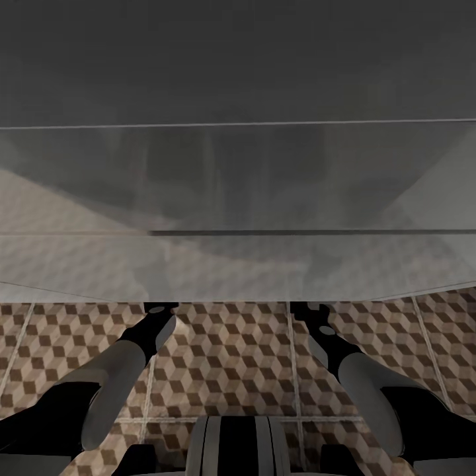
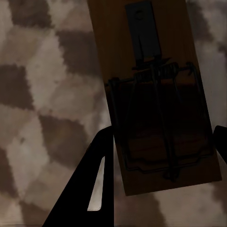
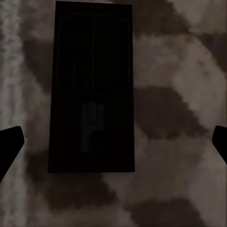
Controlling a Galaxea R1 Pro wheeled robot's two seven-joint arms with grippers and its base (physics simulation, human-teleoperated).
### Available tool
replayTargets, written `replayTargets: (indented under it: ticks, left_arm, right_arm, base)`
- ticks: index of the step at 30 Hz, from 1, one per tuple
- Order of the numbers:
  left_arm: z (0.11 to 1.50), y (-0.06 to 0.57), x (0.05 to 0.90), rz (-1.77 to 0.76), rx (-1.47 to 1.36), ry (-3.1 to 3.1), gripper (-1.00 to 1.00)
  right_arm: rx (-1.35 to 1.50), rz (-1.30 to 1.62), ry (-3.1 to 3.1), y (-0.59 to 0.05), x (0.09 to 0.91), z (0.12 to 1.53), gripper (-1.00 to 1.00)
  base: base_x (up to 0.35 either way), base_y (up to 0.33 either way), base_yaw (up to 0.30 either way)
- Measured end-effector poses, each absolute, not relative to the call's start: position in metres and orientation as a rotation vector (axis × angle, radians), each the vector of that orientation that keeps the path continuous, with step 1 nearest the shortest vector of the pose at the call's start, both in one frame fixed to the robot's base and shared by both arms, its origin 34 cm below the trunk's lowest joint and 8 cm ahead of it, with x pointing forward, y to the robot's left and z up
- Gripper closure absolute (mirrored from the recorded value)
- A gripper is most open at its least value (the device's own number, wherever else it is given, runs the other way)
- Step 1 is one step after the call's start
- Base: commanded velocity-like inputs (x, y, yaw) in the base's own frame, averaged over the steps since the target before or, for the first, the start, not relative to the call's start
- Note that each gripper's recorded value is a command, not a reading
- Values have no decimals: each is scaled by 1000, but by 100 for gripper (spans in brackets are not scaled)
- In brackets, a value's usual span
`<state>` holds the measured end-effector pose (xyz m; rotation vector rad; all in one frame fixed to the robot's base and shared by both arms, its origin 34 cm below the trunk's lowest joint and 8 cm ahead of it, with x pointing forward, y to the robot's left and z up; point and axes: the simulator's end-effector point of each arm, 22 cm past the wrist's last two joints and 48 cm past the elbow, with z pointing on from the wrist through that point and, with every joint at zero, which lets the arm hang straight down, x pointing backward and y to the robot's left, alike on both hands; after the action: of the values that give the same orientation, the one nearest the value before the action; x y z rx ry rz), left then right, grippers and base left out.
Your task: Take the four mousetraps from the cabinet in the bathroom and place them on the bathroom floor. Make sure all four end up on the same floor surface, and ensure that at least two of them are either under or directly next to the same bathroom sink.
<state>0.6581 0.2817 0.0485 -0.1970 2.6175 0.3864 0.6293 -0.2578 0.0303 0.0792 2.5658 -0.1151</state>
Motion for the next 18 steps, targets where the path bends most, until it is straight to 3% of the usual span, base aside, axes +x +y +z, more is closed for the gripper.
replayTargets:
  ticks: [18]
  left_arm:
    - [47,282,656,386,-193,2623,100]
  right_arm:
    - [80,-121,2566,-261,629,30,-100]
  base:
    - [0,0,0]
